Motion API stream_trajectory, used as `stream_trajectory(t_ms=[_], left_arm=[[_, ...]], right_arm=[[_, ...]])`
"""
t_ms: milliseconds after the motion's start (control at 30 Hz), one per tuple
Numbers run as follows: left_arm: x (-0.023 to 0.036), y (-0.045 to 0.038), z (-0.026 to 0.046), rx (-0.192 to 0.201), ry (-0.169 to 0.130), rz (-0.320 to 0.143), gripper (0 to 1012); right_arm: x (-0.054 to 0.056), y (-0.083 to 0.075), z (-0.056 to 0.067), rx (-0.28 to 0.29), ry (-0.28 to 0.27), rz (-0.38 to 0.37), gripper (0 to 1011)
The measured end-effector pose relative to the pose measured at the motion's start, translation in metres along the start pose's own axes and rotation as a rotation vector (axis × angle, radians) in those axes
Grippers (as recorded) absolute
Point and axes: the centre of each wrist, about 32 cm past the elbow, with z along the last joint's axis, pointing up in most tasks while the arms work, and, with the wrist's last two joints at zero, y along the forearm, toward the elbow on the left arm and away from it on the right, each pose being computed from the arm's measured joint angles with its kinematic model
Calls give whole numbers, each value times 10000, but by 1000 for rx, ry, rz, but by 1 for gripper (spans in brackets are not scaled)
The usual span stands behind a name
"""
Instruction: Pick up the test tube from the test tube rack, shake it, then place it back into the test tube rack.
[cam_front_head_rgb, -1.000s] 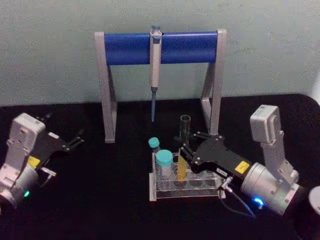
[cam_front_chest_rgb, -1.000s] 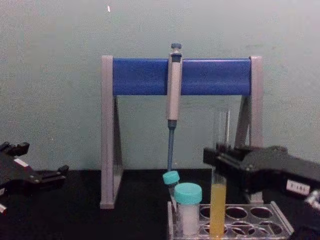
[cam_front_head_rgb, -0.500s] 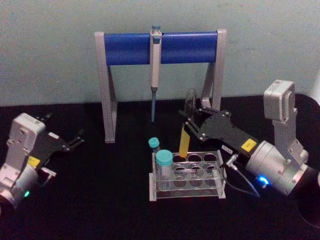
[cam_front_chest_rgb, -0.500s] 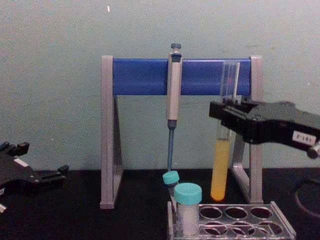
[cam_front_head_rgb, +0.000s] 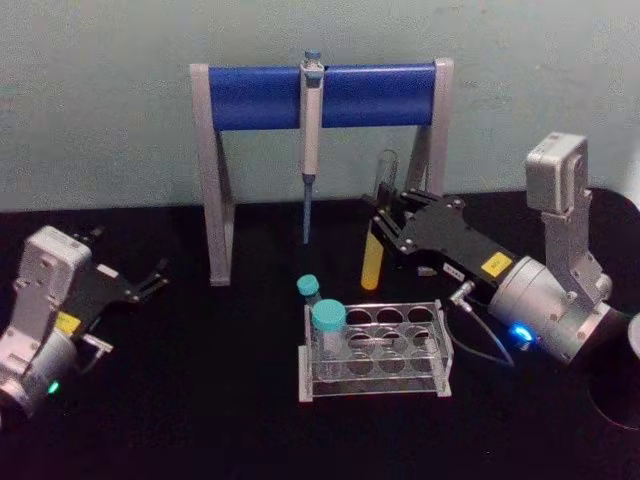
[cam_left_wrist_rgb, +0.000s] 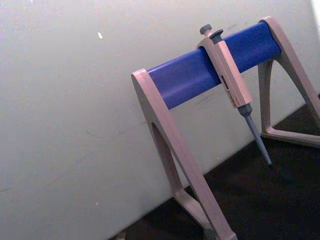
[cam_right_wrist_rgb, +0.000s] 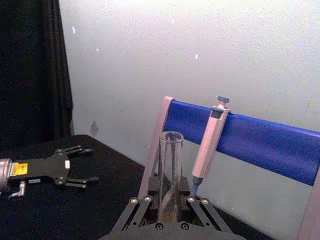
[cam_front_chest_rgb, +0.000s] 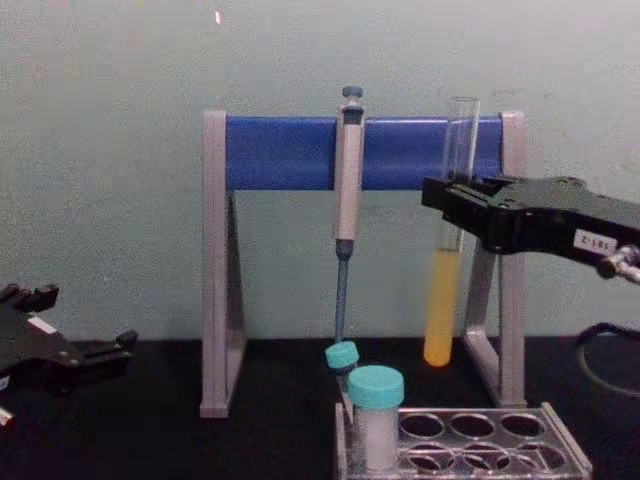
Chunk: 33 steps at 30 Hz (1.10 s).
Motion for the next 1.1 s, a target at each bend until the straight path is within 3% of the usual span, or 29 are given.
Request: stream_trajectory(t_ms=[367,633,867,1100], left_arm=[[0,0,0,0,0,0,1001],[0,0,0,0,0,0,1001],[0,0,0,0,0,0,1001],[0,0,0,0,0,0,1001]], right_arm=[[64,-81,15,-6,-14,-50,234],[64,-326,61,-38,-43,-86,234],[-15,-433,85,-53,-20,-45,234],[-73,-346,57,-38,34,33,234]])
